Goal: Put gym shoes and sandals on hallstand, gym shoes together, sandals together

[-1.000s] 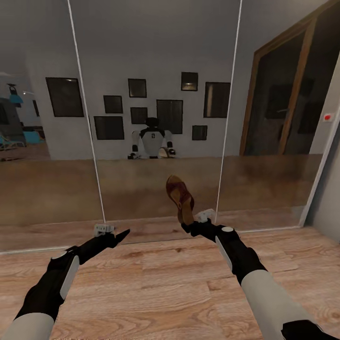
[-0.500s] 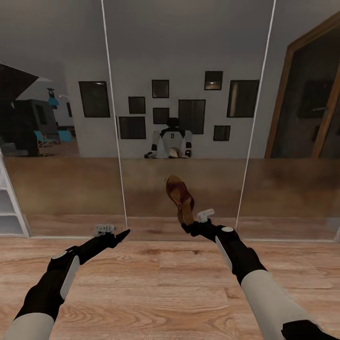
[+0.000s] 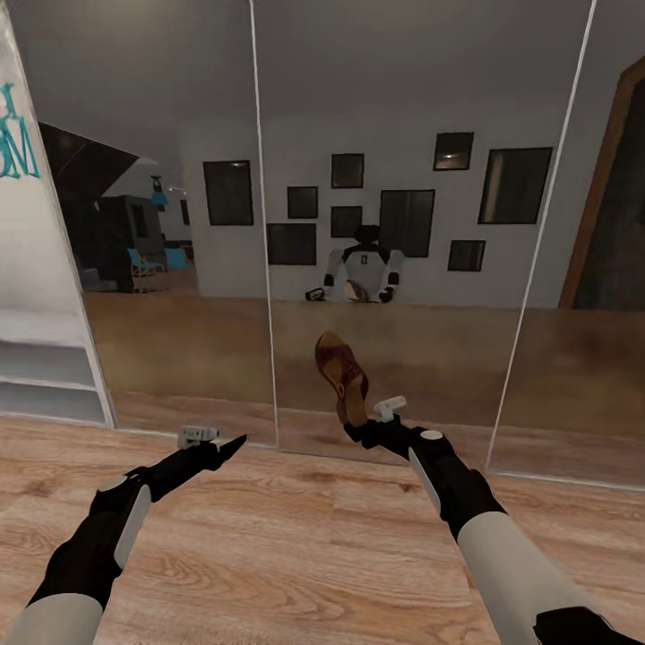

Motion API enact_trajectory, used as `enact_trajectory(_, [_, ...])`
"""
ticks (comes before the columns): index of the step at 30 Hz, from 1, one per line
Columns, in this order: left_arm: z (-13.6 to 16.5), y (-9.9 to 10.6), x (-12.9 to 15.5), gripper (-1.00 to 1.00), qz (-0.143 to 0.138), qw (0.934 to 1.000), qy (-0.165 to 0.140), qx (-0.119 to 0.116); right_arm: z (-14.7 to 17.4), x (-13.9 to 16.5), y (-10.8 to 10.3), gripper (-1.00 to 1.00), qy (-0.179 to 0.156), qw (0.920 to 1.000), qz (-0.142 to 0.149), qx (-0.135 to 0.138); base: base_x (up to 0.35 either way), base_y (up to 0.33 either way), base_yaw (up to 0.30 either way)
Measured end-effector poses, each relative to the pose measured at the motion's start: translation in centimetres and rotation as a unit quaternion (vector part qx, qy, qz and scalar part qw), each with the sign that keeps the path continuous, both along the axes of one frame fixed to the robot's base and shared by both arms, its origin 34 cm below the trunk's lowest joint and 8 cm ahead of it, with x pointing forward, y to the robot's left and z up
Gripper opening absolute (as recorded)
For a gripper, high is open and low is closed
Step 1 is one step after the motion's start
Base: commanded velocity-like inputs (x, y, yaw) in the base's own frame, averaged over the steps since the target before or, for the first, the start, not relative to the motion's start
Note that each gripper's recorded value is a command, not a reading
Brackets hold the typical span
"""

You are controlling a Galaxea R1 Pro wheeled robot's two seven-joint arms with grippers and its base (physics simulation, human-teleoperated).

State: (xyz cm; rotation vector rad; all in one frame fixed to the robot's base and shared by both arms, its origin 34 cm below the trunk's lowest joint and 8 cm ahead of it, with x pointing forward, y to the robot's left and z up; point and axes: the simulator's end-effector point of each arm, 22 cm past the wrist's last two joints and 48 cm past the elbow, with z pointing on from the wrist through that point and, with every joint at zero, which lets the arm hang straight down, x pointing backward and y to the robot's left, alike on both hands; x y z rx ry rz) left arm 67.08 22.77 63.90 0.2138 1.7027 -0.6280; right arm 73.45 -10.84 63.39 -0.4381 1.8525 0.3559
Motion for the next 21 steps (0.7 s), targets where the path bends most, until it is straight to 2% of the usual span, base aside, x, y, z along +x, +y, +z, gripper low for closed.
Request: enact_trajectory(21, [0.73,0.00,-0.15,1.00,0.000,1.0000,-0.006,0.000,0.88,-0.13,-0.04,-1.00,-0.007,1.0000,-0.001,0.001,0.000,0.000,0.292])
